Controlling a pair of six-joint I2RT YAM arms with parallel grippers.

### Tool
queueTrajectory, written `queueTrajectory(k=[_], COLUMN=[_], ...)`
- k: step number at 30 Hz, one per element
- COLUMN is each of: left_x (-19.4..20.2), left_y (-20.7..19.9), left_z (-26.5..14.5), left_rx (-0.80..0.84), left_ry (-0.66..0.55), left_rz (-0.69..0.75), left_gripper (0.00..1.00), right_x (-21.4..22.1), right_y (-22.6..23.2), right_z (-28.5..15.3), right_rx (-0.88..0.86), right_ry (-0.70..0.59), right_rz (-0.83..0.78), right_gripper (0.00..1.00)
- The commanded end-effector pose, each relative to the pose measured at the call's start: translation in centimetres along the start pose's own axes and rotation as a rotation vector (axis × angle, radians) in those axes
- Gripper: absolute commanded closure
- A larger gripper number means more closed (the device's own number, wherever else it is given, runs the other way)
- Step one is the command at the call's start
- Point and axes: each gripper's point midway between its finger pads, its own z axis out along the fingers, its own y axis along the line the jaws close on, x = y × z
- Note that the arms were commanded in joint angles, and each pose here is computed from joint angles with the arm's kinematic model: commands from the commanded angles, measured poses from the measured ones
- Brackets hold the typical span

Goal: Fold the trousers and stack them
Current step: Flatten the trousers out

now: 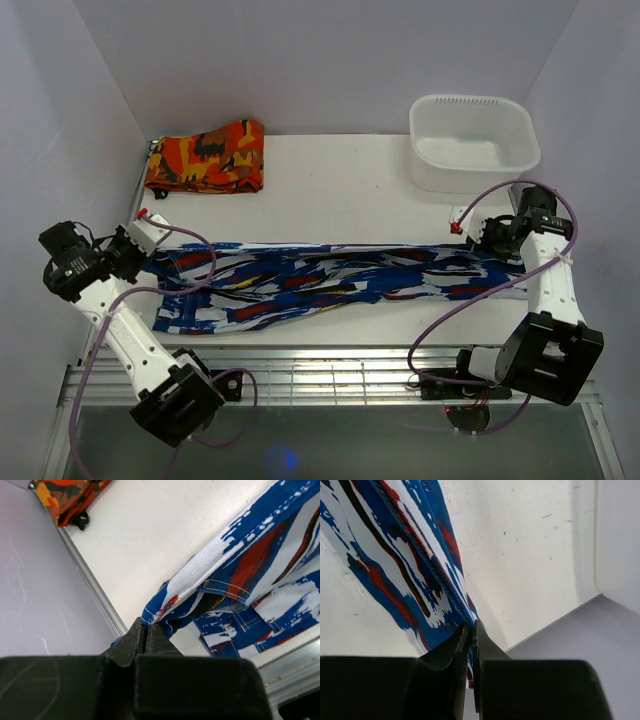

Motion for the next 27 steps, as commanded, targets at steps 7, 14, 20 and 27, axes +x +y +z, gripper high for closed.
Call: queueTrajectory(k=[7,14,20,27], left_x=[-2.6,-0.8,0.8,2.7], left_y=[8.0,12.1,17.7,8.1], left_z=[3.0,18.7,21.2,15.8], left_rx=[-0.14,-0.035,-0.114,0.142], left_ry=[-0.132,0.093,0.228,0.244], left_rz=[-0.145,-0.253,-0.442,-0.508], left_gripper=[1.0,1.0,0.46,0.31], right_x=[1.5,0.1,0.1,1.2], right_y=[-7.9,-14.2,-17.2,-7.6], right_z=[0.5,7.4,6.6,2.4], right_rx=[0.123,0.106,0.132,-0.051], right_ry=[0.044,0.123,0.191,0.161], right_rz=[0.093,0.104,0.207,0.086], right_gripper=[0.92,0.78,0.15,0.09])
